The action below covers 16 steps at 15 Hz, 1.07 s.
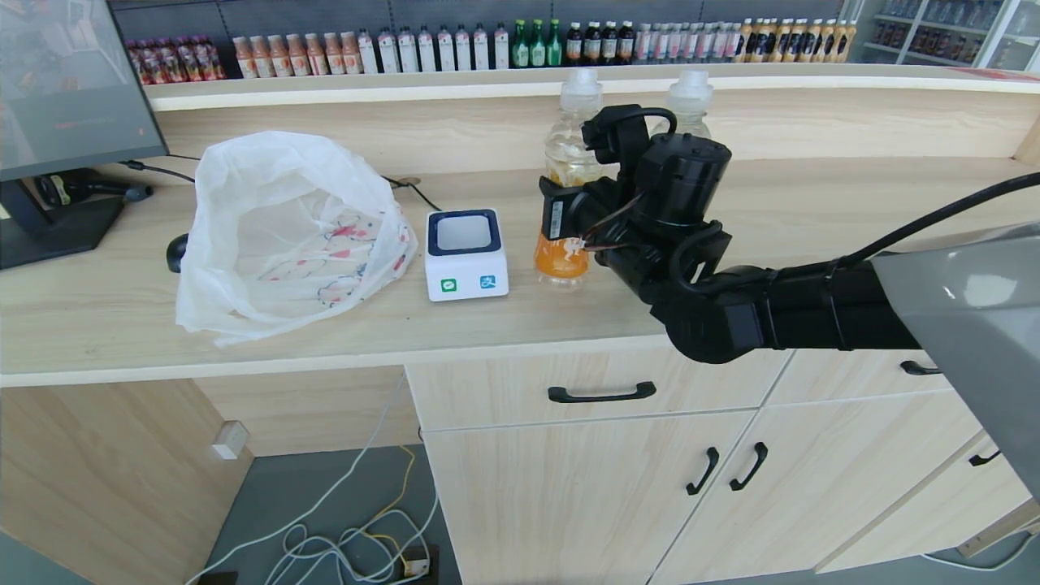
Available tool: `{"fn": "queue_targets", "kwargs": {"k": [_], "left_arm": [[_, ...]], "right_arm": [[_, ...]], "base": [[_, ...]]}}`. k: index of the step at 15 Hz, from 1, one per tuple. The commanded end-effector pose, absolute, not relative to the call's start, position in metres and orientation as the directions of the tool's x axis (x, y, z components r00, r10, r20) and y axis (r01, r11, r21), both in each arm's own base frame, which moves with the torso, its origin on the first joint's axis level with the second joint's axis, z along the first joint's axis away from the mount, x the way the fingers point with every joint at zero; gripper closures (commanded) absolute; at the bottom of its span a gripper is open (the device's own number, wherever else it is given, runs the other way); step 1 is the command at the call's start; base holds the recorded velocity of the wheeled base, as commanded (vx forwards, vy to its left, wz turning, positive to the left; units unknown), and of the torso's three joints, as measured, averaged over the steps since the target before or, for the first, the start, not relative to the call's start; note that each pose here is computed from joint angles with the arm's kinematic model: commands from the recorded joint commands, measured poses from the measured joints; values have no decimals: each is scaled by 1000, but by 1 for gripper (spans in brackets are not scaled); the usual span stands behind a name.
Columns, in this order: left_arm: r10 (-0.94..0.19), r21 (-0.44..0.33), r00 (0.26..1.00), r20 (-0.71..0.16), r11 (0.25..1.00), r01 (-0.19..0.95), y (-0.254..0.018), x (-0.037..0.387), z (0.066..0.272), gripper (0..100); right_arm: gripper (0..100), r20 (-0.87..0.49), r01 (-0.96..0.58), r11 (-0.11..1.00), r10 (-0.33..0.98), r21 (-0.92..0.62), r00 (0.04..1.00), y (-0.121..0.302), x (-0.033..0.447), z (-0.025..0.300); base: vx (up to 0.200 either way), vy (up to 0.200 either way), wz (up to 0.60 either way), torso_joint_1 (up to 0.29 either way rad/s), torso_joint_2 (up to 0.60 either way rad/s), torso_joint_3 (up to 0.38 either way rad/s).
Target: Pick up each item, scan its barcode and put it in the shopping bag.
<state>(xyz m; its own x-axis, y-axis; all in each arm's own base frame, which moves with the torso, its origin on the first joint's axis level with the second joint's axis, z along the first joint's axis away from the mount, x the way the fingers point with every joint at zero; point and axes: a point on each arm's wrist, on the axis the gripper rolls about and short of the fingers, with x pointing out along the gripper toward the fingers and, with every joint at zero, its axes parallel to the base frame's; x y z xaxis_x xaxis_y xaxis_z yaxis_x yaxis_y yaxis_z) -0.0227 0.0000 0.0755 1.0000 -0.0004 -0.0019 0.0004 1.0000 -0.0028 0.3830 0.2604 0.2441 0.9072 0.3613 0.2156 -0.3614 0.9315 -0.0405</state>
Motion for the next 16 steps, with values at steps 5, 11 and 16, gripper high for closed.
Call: {"fn": "queue_targets", "kwargs": {"k": [5,11,16], "left_arm": [[2,-3,1000,-2,1000,-2,0,-23,76,0],[0,-3,1000,-3,1000,0,0,-23,76,0],[0,-3,1000,-3,1000,0,0,-23,76,0]], "right_arm": [[100,247,-364,931,360,-33,900,259,379,259],[100,270,-380,925,373,-27,888,261,367,272],[100,282,-400,916,391,-28,876,262,349,284]], "base": [[0,0,0,0,0,0],[0,0,0,0,0,0],[0,0,0,0,0,0]]}}
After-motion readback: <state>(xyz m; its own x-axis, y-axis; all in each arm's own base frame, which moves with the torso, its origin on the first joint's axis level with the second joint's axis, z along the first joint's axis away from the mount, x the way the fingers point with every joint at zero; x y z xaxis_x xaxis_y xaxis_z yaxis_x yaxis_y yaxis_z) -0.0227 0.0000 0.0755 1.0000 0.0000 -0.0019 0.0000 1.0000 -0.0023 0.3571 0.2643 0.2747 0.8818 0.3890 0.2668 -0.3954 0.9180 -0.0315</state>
